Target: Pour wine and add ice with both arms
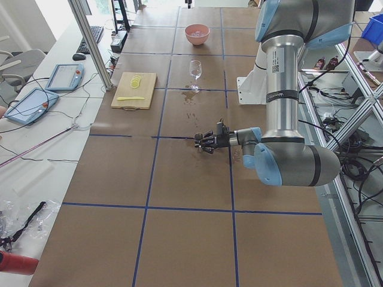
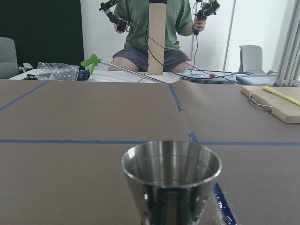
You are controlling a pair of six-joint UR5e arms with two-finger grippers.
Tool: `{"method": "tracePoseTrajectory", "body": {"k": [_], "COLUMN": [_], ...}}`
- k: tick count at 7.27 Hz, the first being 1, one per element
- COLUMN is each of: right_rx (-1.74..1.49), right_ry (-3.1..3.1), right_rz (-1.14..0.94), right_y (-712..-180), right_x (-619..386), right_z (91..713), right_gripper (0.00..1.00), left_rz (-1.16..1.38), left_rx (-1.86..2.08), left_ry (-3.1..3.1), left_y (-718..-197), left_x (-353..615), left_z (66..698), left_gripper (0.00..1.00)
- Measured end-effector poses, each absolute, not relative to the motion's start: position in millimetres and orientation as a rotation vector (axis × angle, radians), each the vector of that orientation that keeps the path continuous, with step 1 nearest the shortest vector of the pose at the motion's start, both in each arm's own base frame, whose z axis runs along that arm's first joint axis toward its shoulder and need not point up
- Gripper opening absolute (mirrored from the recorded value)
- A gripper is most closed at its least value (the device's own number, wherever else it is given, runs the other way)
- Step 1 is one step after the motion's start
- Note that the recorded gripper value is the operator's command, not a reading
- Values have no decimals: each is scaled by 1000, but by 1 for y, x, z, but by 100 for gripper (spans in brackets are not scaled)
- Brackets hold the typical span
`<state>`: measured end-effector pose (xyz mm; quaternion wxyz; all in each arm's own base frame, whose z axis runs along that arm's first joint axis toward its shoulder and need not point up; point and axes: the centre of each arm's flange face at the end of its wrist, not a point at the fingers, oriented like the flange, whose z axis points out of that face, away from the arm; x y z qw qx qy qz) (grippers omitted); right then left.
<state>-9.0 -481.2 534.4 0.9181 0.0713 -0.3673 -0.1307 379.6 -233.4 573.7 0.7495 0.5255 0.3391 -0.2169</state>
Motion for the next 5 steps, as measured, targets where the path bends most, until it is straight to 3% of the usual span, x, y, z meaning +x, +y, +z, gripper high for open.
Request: {"method": "tracePoseTrajectory", "body": {"k": [5], "right_rx": [146], "right_ry": [-755], "right_rz": [-268], "right_y": [-481], "right_x": [-9], "right_z": [535], "right_gripper": [100], "left_rz": [-396], "left_rx": [1127], "left_ry": [724], "left_y": [-231], "left_x": [379], "left_z": [572], "left_gripper": [100]}}
